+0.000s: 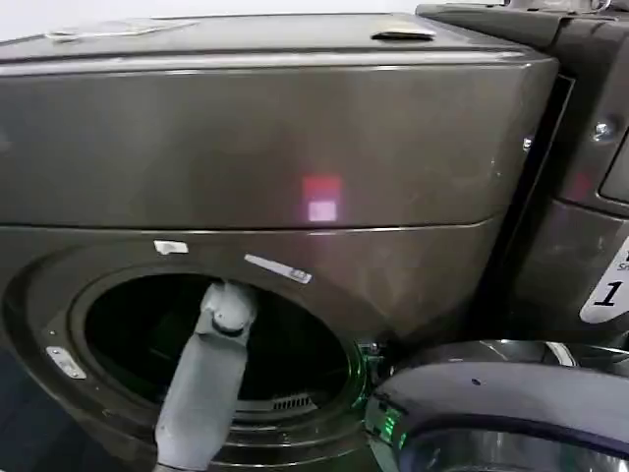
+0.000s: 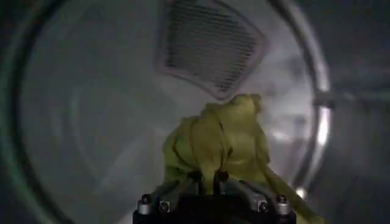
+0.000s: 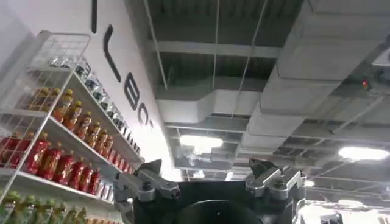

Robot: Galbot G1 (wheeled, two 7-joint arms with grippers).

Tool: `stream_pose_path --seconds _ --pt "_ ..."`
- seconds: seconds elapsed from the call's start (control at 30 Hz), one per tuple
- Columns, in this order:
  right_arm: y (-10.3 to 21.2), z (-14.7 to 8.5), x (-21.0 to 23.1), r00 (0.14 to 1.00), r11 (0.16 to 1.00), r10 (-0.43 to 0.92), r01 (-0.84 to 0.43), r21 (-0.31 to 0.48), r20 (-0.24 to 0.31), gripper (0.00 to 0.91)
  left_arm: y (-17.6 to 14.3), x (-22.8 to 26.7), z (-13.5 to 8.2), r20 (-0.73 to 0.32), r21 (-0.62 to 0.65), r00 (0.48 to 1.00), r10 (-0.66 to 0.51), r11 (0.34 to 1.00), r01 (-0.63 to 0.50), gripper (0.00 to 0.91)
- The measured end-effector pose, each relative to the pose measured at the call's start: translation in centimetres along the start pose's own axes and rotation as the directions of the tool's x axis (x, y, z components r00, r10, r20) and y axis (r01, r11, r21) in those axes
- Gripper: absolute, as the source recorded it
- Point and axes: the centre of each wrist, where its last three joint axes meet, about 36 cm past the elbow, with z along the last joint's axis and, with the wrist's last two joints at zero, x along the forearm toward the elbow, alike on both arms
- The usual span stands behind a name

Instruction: Grasp the clothes from the dryer.

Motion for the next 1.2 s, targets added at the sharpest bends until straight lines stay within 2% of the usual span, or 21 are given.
stream_pose_path --seconds 0.2,0.47,1.2 --pt "-0.5 0.1 0.0 1.000 1.000 0.007 -0.007 0.005 0.002 0.907 -0.1 0.7 0.2 -0.043 0.111 0.998 -0.037 0.993 0.041 0.000" --pt "-0.4 0.3 0.3 1.000 1.000 0.005 -0.005 0.004 0.000 0.907 0.2 1.6 0.4 -0.059 0.194 0.998 -0.019 0.981 0.030 0.000" --pt "0.0 -0.2 0.4 1.000 1.000 -0.013 0.013 0.010 -0.006 0.907 0.7 2.2 0.7 -0.050 0.236 0.998 0.027 0.972 -0.014 0.000"
